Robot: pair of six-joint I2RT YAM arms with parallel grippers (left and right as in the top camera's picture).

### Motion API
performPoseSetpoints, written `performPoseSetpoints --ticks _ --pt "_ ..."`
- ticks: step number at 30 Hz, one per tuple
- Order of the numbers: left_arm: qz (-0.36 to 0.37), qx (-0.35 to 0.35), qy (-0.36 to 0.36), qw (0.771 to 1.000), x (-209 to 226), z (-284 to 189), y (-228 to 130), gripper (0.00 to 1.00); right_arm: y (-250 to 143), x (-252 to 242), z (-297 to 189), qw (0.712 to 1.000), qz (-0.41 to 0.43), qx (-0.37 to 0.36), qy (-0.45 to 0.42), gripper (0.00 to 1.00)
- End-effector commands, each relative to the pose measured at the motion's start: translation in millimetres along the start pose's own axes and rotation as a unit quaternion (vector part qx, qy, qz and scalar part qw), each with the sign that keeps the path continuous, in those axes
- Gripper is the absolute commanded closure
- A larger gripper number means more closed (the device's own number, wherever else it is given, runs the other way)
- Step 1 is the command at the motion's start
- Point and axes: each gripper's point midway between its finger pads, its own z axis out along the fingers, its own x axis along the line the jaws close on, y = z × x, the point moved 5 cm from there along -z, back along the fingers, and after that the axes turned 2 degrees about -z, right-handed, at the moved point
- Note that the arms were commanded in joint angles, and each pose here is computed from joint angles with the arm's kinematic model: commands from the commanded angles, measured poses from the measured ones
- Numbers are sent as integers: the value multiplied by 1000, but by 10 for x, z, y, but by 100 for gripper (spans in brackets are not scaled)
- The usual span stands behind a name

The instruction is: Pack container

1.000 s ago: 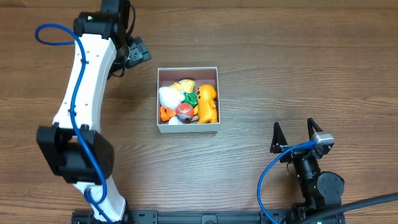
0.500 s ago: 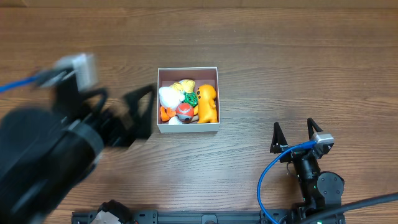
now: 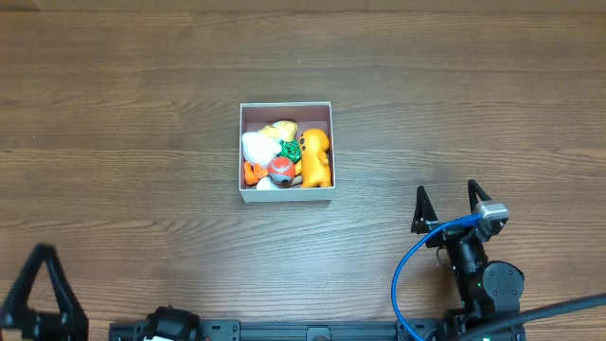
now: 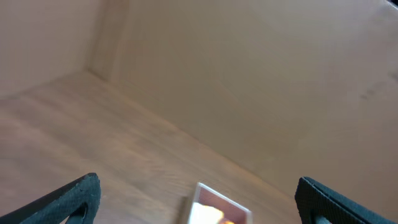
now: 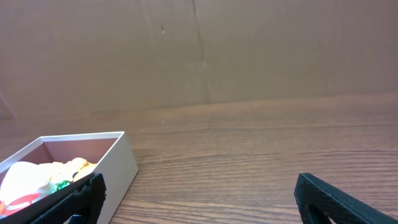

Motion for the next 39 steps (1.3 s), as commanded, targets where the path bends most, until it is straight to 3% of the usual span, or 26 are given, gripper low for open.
performPoseSetpoints --ticks 1,9,19,27,34,39 --pt "6 -22 53 998 274 -71 -220 0 -14 -3 0 1000 -2 -3 1 0" --pt "-13 -61 56 996 572 218 -810 0 -14 -3 0 1000 -2 -3 1 0" --pt "-22 -88 19 996 760 1098 -1493 0 -14 -3 0 1000 -2 -3 1 0" --pt "134 -62 -25 989 756 1576 -1909 0 -14 -3 0 1000 -2 -3 1 0" --pt "337 -17 -100 936 739 1814 -2385 0 -14 -3 0 1000 -2 -3 1 0" --pt "369 -3 -111 923 817 1924 -2601 0 -14 -3 0 1000 -2 -3 1 0"
